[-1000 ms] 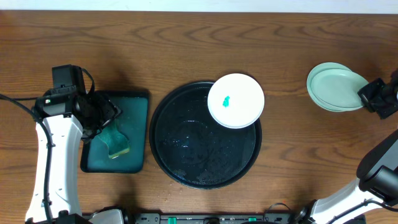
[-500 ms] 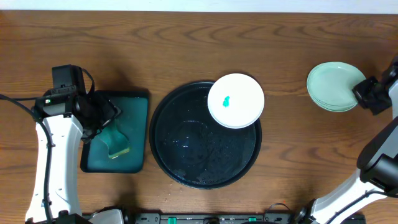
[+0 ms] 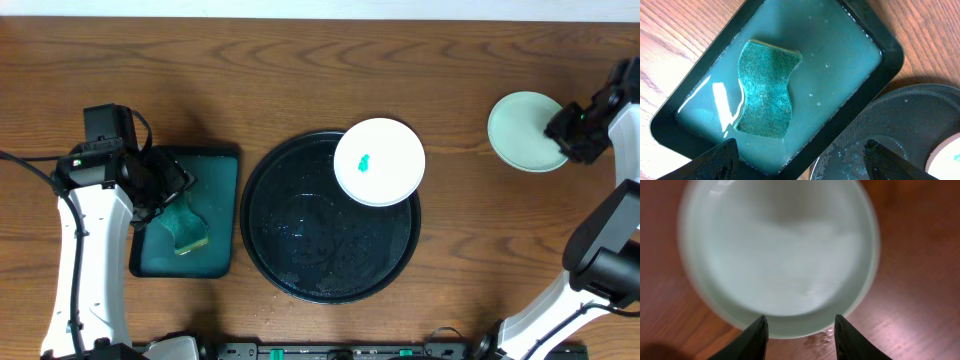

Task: Clean dirty plates on tray and stack at the side
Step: 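Lower the plate onto the first plate and release with right gripper, then grip the rim of the white stained plate with the right gripper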

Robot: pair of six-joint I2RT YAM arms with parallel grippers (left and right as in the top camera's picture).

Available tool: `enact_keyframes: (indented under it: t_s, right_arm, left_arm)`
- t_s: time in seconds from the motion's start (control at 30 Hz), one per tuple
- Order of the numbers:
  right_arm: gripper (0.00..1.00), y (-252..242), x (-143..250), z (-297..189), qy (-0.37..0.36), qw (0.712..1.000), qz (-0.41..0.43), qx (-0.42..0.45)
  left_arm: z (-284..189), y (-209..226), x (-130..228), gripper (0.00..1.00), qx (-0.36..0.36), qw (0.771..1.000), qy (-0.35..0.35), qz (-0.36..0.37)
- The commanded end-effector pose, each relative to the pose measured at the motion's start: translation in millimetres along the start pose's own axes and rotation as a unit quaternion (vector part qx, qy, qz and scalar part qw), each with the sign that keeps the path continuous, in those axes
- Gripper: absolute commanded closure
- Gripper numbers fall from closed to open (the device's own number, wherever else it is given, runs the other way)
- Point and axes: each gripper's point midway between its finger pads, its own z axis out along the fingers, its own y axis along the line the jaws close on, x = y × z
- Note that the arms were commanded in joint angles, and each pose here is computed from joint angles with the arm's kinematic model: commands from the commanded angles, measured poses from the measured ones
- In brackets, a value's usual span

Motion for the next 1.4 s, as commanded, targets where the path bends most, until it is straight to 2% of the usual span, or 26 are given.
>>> enact_keyframes:
  t_s: [0.0,0.1,0.27,0.5,0.67,0.8,1.13,1.27,1.37]
  right_arm:
    - [0.58,67,1,-61,-0.038,0.985,-0.127,-0.108]
    - [0.53,108,29,-101,-0.036,0.968,-0.184,-0.167]
    - [0.53,135,85,-129,0.002,0.957,-0.230,-0.174]
    - [0.53,133,135,-104,0.041,0.964,-0.256,-0.061]
    - [0.54,143,162,-84,0.053,0.956,-0.286,-0.049]
    - [0.54,142,179,-72,0.071,0.954,-0.289,-0.044]
    - [0.55,133,196,-57,0.095,0.953,-0.285,-0.032]
    - [0.55,133,196,-57,0.095,0.954,-0.283,-0.032]
    - [0.55,132,197,-57,0.099,0.954,-0.283,-0.029]
  left_arm:
    - [4,5,3,0.19,-0.013,1.000,0.005,0.028]
    - [6,19,-1,0.20,-0.052,0.998,-0.008,0.030]
    - [23,35,8,0.23,-0.090,0.995,0.012,0.031]
    - [55,38,27,0.37,-0.093,0.992,0.082,0.031]
    - [64,38,30,0.43,-0.092,0.991,0.097,0.029]
    - [68,35,28,0.48,-0.087,0.991,0.098,0.028]
    - [101,36,35,0.49,-0.092,0.985,0.144,0.022]
    - [116,37,34,0.58,-0.097,0.983,0.152,0.021]
    - [122,36,31,0.59,-0.095,0.984,0.148,0.019]
